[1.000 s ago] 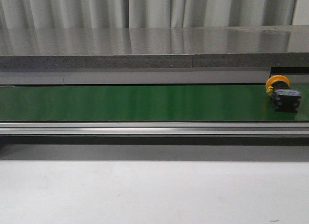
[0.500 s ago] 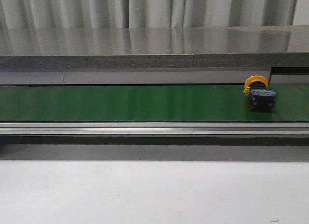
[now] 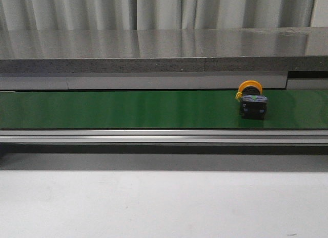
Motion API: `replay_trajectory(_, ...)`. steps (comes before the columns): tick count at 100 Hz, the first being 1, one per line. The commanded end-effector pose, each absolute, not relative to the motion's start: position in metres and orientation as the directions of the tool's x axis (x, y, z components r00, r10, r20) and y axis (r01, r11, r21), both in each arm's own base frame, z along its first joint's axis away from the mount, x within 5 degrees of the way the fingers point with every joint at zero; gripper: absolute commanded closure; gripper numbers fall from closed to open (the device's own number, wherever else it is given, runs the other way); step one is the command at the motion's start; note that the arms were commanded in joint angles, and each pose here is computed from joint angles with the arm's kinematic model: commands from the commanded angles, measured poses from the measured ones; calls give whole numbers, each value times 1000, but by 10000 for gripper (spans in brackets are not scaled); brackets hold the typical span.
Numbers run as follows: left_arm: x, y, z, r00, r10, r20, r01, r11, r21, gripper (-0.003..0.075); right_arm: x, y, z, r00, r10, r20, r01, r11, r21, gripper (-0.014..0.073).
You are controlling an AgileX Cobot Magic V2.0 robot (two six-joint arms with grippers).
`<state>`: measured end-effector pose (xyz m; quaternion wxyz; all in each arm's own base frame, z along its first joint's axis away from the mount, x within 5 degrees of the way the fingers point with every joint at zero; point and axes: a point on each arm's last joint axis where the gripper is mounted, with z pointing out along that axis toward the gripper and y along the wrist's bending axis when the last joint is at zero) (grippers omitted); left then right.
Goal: Move button from right to left
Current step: 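Let the belt carry the button toward the left gripper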
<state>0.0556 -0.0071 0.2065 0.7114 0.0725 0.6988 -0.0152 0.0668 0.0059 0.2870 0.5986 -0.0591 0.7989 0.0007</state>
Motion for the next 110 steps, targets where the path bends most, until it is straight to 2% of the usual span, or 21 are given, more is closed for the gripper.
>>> replay_trajectory(1,54,-7,202,96,49,-994,119,991,60,715,68,6,301,-191,-93,-977,-86,993,-78,663)
replay_trajectory(55,54,-7,206,136,62,-989,112,991,77,715,68,6,301,-191,-93,-977,-86,993,-78,663)
replay_trajectory(79,52,-6,229,157,12,-988,118,993,31,715,68,6,301,-191,-93,-977,-86,993,-78,663)
replay_trajectory(93,57,-8,253,102,-26,-994,132,991,-12,715,68,6,301,-191,-93,-977,-86,993,-78,663)
replay_trajectory(110,75,-12,285,-83,-4,-997,155,988,-17,715,68,6,301,-191,-93,-977,-86,993,-78,663)
